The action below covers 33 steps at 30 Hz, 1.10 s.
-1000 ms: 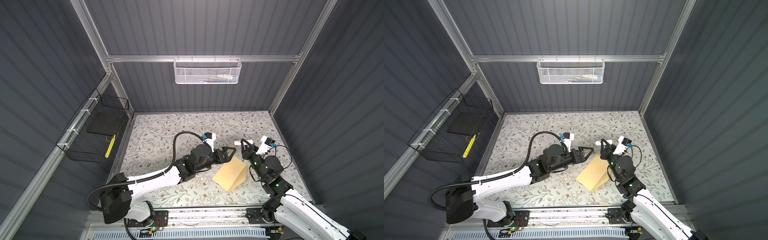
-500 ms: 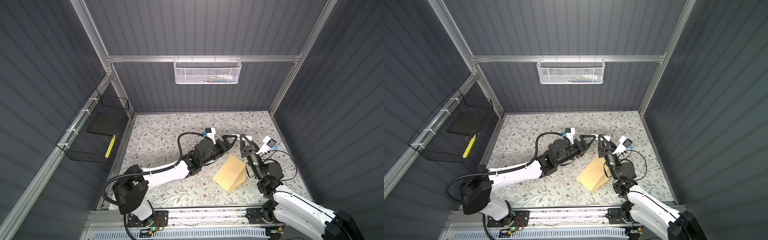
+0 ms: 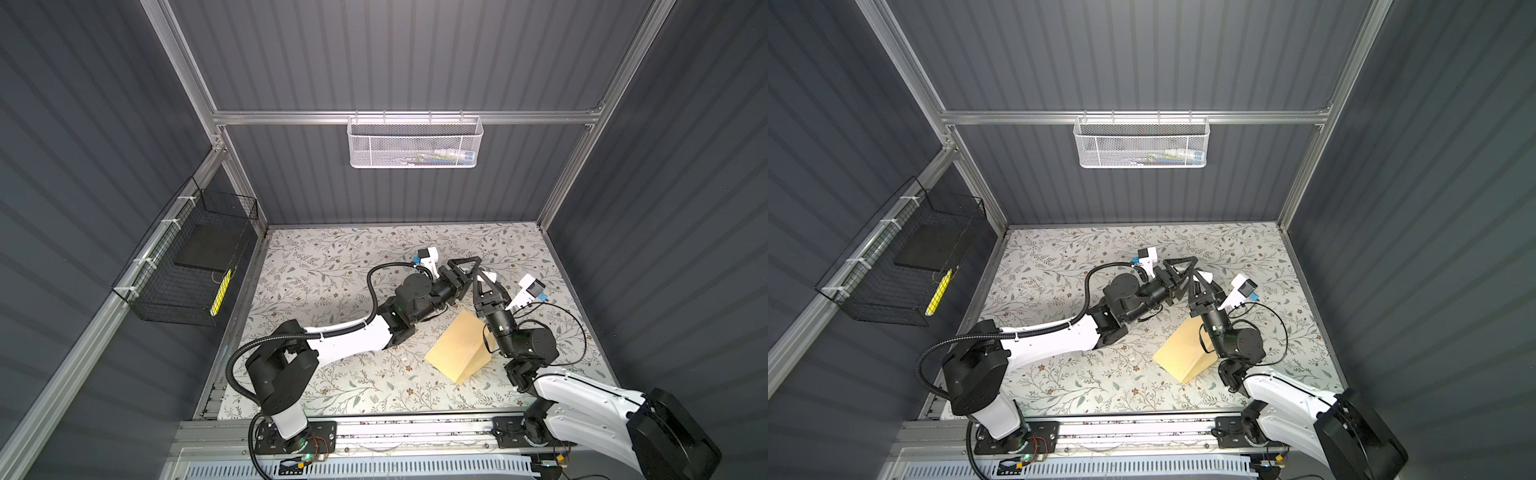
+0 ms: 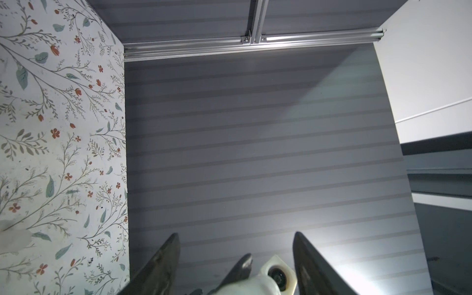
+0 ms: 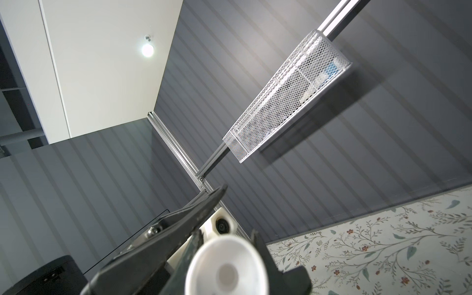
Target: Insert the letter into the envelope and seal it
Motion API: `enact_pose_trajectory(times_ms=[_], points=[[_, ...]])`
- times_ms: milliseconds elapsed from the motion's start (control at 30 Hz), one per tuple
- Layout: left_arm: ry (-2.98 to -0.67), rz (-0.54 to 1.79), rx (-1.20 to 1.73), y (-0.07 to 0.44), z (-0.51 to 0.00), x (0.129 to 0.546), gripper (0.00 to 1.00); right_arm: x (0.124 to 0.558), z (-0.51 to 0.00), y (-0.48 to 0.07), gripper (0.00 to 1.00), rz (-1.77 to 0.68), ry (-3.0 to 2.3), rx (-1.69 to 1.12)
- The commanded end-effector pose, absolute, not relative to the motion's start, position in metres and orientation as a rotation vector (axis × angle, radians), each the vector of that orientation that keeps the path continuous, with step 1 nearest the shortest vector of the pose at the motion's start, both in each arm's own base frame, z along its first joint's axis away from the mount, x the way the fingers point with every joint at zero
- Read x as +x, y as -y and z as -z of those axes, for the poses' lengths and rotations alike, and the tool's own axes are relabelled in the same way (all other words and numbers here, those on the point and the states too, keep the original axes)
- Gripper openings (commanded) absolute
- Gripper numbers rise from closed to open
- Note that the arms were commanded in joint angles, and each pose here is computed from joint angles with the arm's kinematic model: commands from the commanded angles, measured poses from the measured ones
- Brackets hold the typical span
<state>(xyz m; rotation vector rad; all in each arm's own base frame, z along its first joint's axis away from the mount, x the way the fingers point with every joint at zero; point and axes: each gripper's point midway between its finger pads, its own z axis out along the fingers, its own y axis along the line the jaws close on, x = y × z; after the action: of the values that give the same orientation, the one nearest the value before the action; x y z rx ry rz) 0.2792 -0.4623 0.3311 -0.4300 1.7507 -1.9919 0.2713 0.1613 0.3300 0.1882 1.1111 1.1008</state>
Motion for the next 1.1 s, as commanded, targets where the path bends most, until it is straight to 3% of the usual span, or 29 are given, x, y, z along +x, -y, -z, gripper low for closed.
enact_pose_trajectory(times_ms=[0,100,233,600,933,1000,1067], points=[[-1.669,2.050,-0.432,0.463,-0.352,0.283,0.58,0.259,-0.347,-0.160,0.00,-1.116,-1.026,0.154],[-1.685,2.051,-0.483,0.461,-0.345,0.285,0.47,0.257,-0.349,-0.161,0.00,-1.113,-1.021,0.140],[-1.700,2.027,-0.525,0.457,-0.334,0.290,0.41,0.253,-0.349,-0.158,0.00,-1.107,-1.014,0.142],[-1.732,1.969,-0.587,0.448,-0.322,0.299,0.39,0.253,-0.347,-0.159,0.00,-1.112,-1.020,0.137],[-1.717,1.999,-0.544,0.452,-0.330,0.299,0.05,0.256,-0.341,-0.170,0.00,-1.116,-1.052,0.118],[-1.721,2.003,-0.533,0.451,-0.330,0.300,0.01,0.258,-0.336,-0.168,0.10,-1.112,-1.062,0.135],[-1.722,2.003,-0.530,0.446,-0.327,0.301,0.00,0.258,-0.332,-0.168,0.31,-1.109,-1.074,0.136]])
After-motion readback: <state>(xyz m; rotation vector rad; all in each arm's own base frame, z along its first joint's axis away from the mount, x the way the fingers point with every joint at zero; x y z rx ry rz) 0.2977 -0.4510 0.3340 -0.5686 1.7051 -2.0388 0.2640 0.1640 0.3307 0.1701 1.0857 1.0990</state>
